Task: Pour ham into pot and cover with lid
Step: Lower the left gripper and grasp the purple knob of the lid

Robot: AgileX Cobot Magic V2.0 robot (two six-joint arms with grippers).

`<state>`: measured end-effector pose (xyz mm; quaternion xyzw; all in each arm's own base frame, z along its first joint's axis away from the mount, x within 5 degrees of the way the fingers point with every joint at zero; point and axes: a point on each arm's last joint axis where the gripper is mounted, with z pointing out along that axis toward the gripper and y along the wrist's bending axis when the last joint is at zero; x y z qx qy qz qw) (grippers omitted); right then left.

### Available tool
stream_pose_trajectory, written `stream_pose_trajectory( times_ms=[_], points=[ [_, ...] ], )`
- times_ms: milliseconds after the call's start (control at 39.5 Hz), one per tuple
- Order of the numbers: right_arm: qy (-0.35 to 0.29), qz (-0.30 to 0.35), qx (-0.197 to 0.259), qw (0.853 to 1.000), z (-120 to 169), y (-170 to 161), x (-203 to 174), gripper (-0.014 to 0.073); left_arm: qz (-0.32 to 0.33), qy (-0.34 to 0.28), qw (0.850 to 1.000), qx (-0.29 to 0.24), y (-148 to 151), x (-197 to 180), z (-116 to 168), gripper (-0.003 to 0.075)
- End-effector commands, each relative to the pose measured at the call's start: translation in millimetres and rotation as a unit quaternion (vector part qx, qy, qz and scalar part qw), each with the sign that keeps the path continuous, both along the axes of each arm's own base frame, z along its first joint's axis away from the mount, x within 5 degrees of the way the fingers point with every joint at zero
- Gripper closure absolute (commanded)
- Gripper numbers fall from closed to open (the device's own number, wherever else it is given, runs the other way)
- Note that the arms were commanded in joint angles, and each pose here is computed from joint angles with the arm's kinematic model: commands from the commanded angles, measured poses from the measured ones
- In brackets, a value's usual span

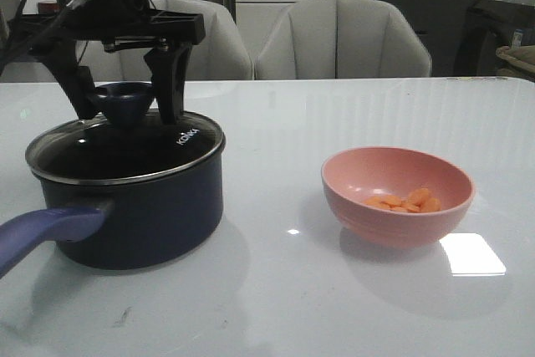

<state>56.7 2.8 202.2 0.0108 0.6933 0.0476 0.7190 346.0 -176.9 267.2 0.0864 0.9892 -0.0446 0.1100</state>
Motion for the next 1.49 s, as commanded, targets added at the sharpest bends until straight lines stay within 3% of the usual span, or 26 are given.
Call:
stream_pose_trajectory(
  times_ms=[0, 759, 1189, 1468],
  points=[
    [-0.047, -0.001, -0.005, 0.999, 5, 0, -2, 0.0444, 0.004, -0.037, 0.999, -0.027, -2, -3, 26, 0.0134],
    [-0.047, -0.001, -0.005, 0.999, 5, 0, -2, 0.0444, 0.003, -0.027, 0.999, -0.016, -3, 1, 16, 0.0300],
    [-0.047, -0.001, -0.005, 0.999, 5, 0, -2, 0.0444, 0.000, -0.036, 0.999, -0.004, -1, 2, 16, 0.0438],
    [-0.047, -0.001, -0.005, 0.999, 5, 0, -2, 0.0444, -0.005, -0.055, 0.998, -0.012, -3, 5, 29, 0.0473]
  ],
)
